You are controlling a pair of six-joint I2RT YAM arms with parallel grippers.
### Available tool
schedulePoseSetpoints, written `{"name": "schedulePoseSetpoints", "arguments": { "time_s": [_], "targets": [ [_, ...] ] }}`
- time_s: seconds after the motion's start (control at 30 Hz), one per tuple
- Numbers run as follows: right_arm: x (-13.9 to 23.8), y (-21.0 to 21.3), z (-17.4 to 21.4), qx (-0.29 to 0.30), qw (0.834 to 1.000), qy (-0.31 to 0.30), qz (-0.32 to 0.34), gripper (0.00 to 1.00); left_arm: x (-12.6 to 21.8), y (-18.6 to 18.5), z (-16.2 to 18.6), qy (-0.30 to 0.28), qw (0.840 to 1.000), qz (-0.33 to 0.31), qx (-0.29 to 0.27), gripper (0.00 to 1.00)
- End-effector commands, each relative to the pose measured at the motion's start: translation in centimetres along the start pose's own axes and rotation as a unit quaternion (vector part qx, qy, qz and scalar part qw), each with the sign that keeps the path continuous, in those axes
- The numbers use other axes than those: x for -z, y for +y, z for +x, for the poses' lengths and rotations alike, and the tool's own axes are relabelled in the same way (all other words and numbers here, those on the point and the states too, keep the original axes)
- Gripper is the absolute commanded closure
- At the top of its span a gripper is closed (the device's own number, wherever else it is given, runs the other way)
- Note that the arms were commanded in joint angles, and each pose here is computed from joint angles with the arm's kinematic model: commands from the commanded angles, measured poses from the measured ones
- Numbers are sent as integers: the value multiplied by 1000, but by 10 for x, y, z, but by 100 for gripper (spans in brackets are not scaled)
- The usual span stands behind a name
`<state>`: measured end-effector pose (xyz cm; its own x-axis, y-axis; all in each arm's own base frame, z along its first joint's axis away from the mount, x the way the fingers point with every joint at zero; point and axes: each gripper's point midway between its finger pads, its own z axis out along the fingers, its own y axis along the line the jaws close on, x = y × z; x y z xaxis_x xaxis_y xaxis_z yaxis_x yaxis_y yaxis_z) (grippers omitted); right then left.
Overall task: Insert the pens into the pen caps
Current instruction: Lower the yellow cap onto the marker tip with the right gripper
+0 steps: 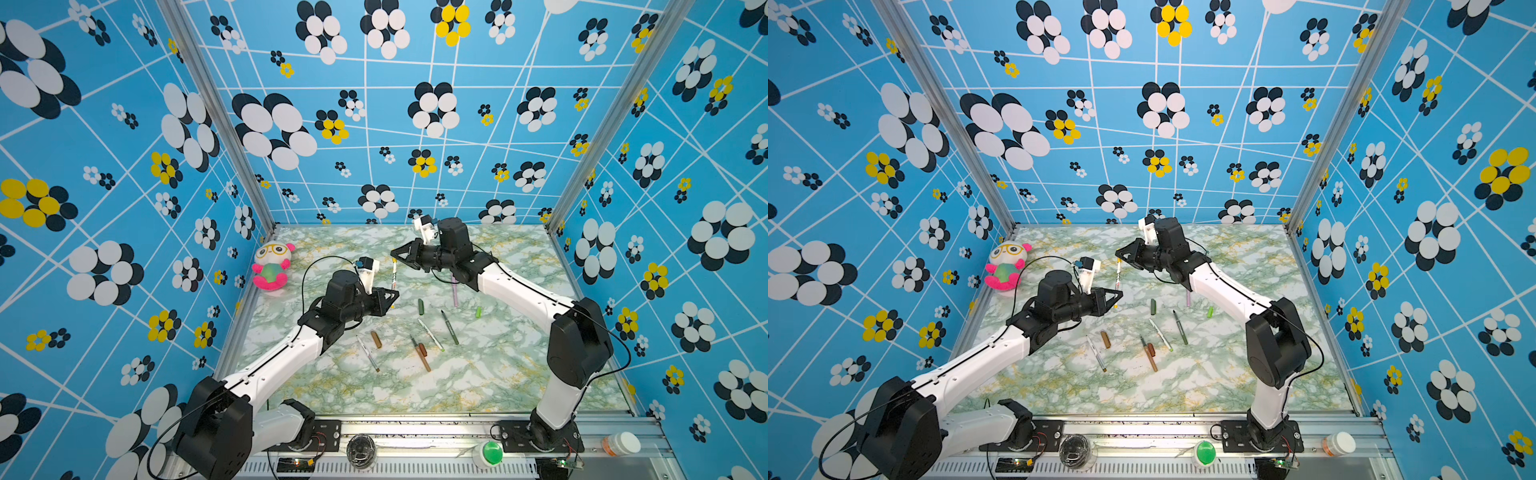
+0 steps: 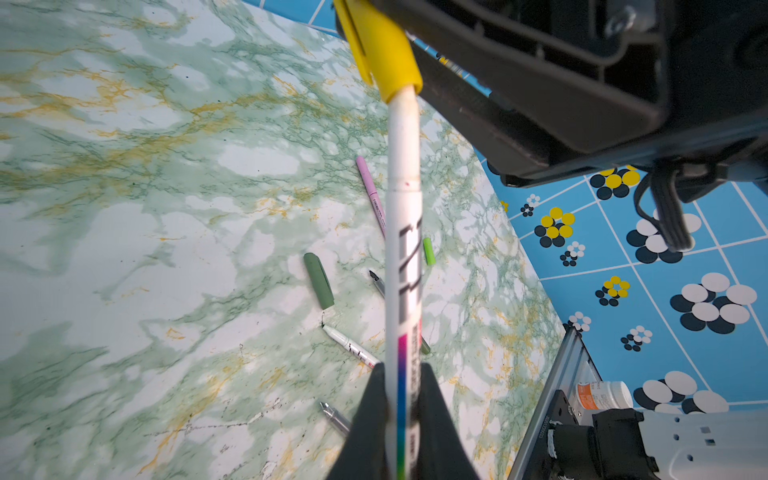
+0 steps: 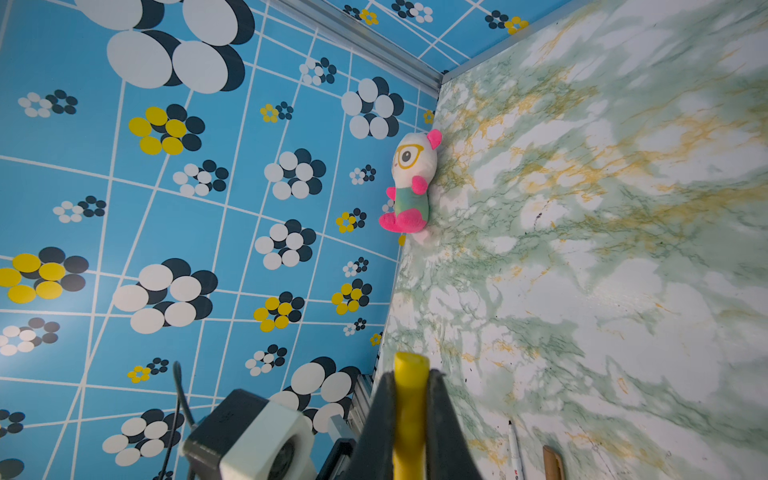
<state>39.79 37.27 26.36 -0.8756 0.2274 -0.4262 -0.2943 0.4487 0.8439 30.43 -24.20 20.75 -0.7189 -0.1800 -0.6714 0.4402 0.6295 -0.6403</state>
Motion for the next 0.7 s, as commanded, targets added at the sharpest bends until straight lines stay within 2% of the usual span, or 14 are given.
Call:
{"name": "schedulePoseSetpoints", "arguments": {
  "time_s": [0.0,0.33,0.67],
  "targets": [
    [4,16,-1,22,1000,-5,-10,100,2,-8,-13,-24,1000,6,-12,100],
    [3,24,8,49,999,-3,-20,100,7,-16,-34,-71,997,16,5,100],
    [2,30,18,67,997,1,-26,100,10,-31,-56,-103,994,33,-6,100]
  ]
}}
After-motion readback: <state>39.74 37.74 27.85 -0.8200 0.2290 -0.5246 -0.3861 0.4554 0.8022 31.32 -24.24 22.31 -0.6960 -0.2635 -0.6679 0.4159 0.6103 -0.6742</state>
